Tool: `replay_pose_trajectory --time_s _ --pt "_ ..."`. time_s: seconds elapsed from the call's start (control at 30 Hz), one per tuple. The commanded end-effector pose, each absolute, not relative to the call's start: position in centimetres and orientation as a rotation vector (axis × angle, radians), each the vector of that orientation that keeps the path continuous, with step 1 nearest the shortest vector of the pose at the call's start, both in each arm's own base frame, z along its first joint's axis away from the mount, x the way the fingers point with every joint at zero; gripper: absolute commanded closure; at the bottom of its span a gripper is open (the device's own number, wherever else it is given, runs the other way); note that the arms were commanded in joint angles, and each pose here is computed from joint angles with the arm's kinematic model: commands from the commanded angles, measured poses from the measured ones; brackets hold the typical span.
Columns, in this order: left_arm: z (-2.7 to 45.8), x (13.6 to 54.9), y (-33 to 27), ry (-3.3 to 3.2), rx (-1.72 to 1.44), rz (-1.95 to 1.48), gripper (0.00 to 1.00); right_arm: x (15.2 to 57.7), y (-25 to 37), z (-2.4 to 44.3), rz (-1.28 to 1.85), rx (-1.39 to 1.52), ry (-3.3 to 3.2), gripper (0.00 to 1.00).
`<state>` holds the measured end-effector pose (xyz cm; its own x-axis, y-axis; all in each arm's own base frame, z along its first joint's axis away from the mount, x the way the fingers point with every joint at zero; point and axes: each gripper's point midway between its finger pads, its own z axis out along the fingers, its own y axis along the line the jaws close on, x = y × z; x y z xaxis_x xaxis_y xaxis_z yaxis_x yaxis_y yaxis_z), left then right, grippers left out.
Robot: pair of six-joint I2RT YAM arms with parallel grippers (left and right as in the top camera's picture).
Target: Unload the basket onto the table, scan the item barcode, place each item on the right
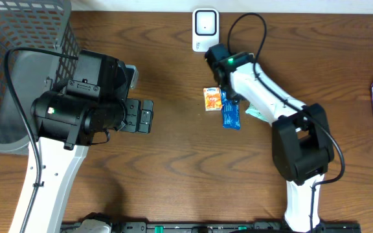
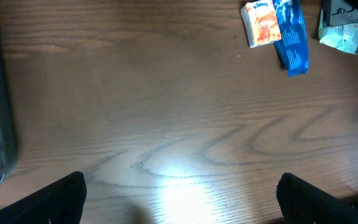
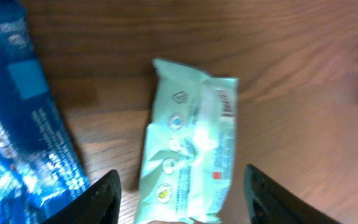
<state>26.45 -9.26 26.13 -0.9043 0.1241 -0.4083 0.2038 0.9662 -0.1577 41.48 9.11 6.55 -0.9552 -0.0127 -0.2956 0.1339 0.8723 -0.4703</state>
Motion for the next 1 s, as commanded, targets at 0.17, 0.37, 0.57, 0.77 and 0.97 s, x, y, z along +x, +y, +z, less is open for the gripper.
replay_pose_trajectory --time_s 0.17,0.37,0.57,0.77,0.97 --pt "26.3 26.6 -8.9 2.708 0.223 -0.258 0.02 40.1 10.2 5.2 -0.471 -0.140 2.962 0.52" --pt "26.3 26.6 -8.9 2.708 0.223 -0.258 0.02 40.9 7.4 5.0 -0.668 0.058 2.840 0.50" --pt "26.3 26.6 -8.9 2.708 0.223 -0.258 0.02 40.8 6.7 3.1 -0.661 0.131 2.810 0.51" --pt "26.3 26.6 -8.9 2.708 0.223 -0.258 0.02 40.1 6.1 1.2 -0.683 0.183 2.782 0.53" --pt "26.3 26.6 -8.9 2.708 0.223 -0.258 0.02 39.6 6.4 0.5 -0.651 0.185 2.810 0.92"
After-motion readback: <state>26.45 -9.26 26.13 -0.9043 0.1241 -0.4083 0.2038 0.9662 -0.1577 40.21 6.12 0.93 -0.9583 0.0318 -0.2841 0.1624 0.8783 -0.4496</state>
